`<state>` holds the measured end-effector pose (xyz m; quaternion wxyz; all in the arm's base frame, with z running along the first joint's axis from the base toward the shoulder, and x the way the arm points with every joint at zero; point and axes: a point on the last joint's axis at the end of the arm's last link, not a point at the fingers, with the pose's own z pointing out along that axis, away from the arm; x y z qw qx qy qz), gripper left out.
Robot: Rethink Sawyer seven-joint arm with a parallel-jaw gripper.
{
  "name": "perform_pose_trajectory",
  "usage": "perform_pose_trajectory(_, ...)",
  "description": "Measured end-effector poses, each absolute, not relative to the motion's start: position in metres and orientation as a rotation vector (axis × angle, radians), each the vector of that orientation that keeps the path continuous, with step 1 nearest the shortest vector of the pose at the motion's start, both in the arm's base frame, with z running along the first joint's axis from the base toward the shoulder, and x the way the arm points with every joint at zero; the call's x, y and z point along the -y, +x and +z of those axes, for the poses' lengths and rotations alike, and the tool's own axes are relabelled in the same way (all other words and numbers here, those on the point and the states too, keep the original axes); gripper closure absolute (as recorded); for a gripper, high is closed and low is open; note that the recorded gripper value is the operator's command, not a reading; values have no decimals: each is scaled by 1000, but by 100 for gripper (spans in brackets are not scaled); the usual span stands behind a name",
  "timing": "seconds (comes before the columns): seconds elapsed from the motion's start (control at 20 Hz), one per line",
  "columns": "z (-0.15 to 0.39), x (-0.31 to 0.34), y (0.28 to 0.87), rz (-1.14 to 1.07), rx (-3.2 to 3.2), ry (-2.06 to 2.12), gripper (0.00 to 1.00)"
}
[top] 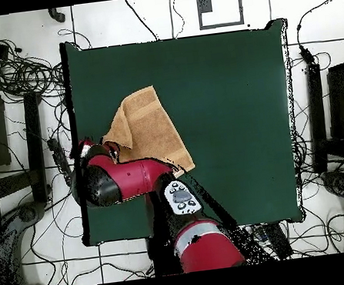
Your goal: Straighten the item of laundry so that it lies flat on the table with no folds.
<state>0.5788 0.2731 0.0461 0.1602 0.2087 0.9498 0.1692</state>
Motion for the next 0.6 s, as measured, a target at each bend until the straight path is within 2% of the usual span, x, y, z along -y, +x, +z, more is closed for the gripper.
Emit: perform_pose_trajectory(0.6,51,-292,584,591,-2721,505,0)
